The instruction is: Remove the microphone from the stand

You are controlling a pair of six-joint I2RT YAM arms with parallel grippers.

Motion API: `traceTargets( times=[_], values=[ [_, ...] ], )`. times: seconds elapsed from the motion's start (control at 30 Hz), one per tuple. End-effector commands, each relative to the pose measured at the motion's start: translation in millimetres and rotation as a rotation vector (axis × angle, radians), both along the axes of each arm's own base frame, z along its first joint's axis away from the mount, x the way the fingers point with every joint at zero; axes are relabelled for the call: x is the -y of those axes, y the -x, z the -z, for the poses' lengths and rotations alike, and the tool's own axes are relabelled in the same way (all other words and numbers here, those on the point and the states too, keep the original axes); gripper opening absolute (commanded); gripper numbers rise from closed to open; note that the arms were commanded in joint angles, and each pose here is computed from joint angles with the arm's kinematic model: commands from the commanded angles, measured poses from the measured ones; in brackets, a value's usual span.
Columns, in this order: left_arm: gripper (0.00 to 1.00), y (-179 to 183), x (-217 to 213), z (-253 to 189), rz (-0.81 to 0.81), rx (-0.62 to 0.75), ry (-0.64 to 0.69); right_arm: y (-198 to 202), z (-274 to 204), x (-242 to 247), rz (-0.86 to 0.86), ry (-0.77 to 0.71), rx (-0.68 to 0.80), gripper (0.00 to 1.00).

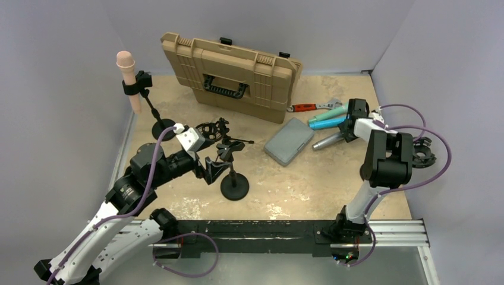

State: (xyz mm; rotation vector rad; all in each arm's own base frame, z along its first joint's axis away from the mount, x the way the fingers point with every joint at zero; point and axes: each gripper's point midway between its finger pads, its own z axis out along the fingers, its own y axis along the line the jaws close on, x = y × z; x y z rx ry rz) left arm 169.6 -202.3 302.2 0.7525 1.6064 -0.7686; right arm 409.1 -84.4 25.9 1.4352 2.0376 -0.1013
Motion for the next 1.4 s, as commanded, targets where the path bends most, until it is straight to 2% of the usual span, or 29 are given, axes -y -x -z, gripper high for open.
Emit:
traceTargets(
  times=[0.0,0.07,0.1,0.17,0.5,0.73,0.83,1.0,1.17,1.27,1.37],
  values=[
    [0.91,-4.2,-3.7,-4.4,-0.029,0.031,0.003,-10.9,-6.7,-10.6,-0.025,-0.059,0.076,0.3],
    [0.91,-4.1,-4.0,-4.3,-0.029,0.034,0.006,-8.1,-10.0,-7.6,-0.025,-0.037,0.067,0.69],
    [0.91,-4.1,-3.9,-4.0,-0.029,0.034,0.006,-6.2,-12.5,-5.9,-0.024,-0.026,0.059,0.84],
    [0.91,-4.5,-4.1,-4.2,-0.032,0.036,0.006,-2.6,-18.5,-4.2,-0.035,-0.001,0.054,0.93],
    [0.9,-7.6,-12.7,-8.9,-0.08,0.07,0.023,14.5,-96.0,-29.6,-0.162,0.188,0.152,0.99],
    [0.91,-23.0,-53.9,-16.9,-0.322,0.13,0.065,31.1,-151.1,-94.3,-0.514,0.263,0.219,0.99],
    [0.91,-20.3,-64.8,-22.3,-0.362,0.162,0.102,43.7,-169.4,-128.0,-0.717,0.223,0.312,0.97],
    [0.92,-16.3,-67.7,-28.1,-0.359,0.194,0.131,80.9,-225.4,-209.1,-1.158,0.1,0.669,0.99],
    [0.91,-3.7,-36.2,-26.6,-0.17,0.179,0.108,121.5,-255.4,-271.3,-1.512,-0.02,0.842,0.99],
    [0.91,-5.3,-39.4,-25.8,-0.191,0.183,0.111,157.3,-276.8,-314.1,-1.74,-0.123,0.944,0.99],
    [0.91,-7.3,-46.9,-26.7,-0.231,0.193,0.117,182.4,-298.3,-346.9,-1.869,-0.208,1.032,0.99]
  ],
)
